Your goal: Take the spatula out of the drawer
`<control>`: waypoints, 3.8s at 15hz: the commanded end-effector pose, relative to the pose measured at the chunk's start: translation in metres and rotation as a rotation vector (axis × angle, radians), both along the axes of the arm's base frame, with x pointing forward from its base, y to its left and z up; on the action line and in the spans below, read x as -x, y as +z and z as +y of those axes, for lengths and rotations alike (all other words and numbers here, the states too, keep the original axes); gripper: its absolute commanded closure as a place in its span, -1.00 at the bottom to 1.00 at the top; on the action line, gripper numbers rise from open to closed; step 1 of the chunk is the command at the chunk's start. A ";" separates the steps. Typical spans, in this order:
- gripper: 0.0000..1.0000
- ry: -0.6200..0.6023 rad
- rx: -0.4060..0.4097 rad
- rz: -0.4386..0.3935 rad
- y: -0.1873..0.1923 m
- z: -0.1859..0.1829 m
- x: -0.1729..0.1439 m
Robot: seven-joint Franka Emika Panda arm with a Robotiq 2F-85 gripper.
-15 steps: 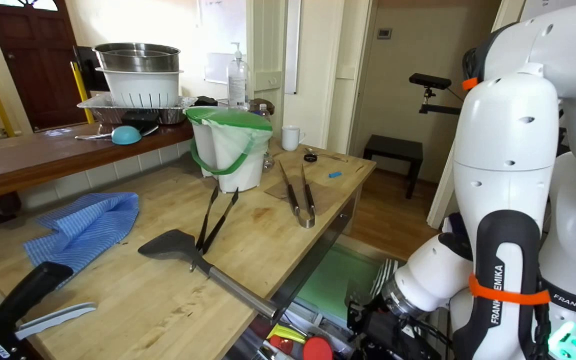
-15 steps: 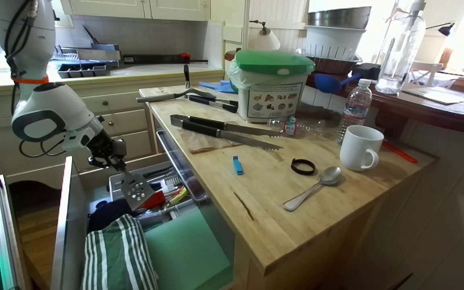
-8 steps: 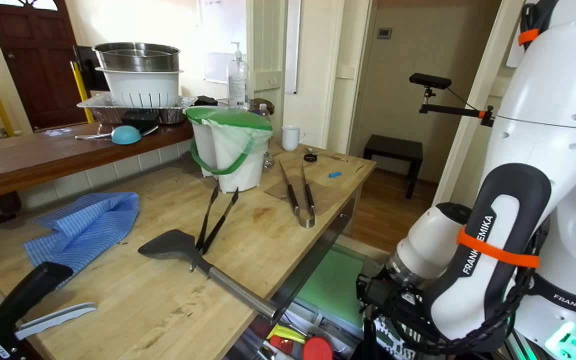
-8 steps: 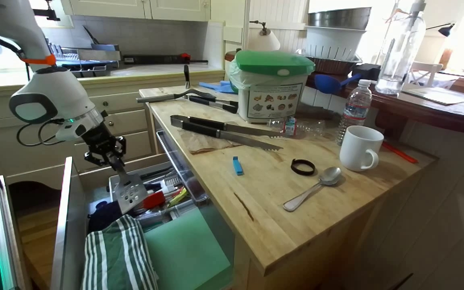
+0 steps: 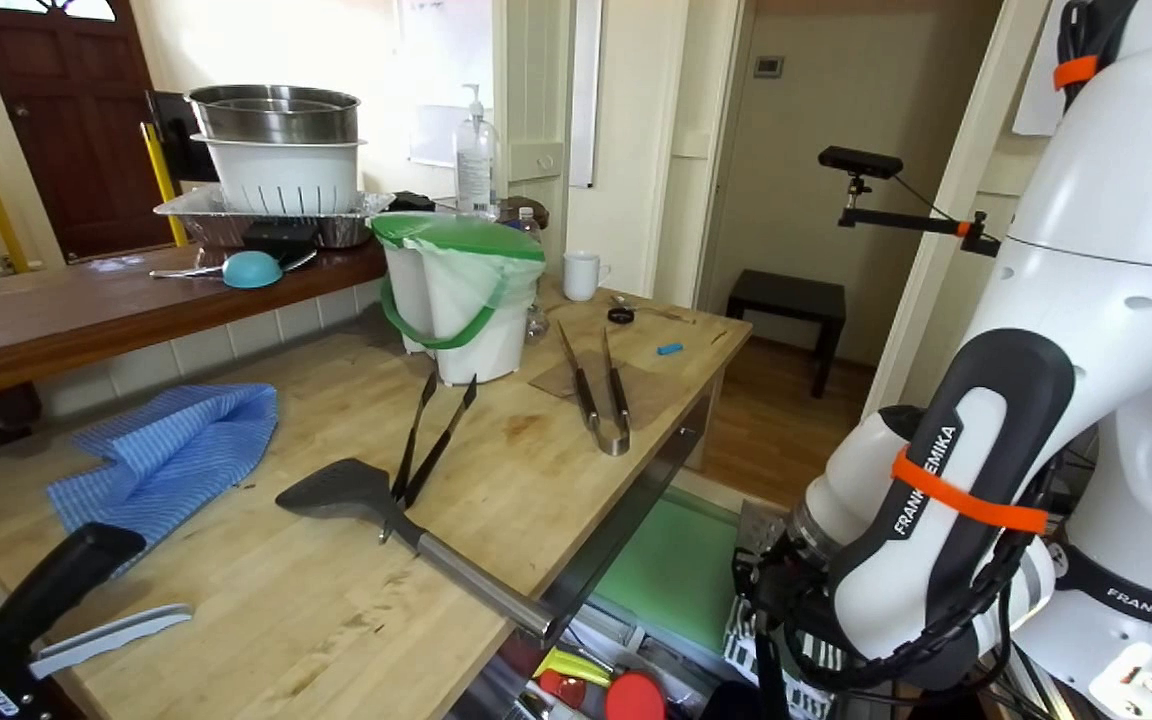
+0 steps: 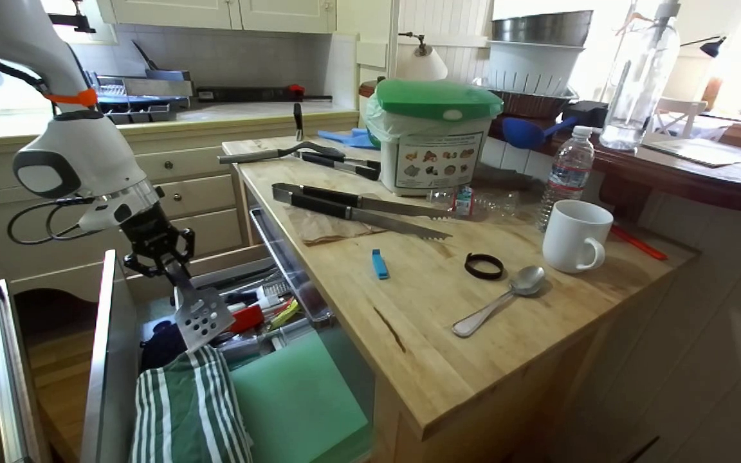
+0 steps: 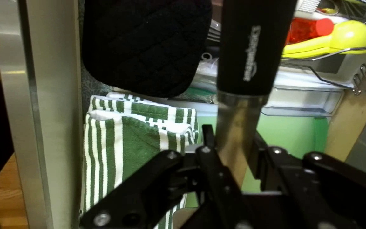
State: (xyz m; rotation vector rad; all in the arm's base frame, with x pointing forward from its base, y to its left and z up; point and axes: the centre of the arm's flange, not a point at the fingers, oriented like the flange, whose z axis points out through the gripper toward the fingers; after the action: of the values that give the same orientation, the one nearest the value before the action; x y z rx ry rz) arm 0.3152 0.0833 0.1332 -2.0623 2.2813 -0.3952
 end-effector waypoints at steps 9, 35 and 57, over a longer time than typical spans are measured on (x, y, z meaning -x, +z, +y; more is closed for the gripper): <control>0.86 -0.041 0.199 -0.329 0.136 -0.032 0.004; 0.86 -0.180 0.225 -0.431 0.311 -0.061 -0.072; 0.86 0.080 0.140 -0.500 0.259 -0.105 -0.224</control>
State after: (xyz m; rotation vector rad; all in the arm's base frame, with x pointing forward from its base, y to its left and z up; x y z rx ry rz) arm 0.5272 -0.0249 0.3937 -1.7366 2.0194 -0.9501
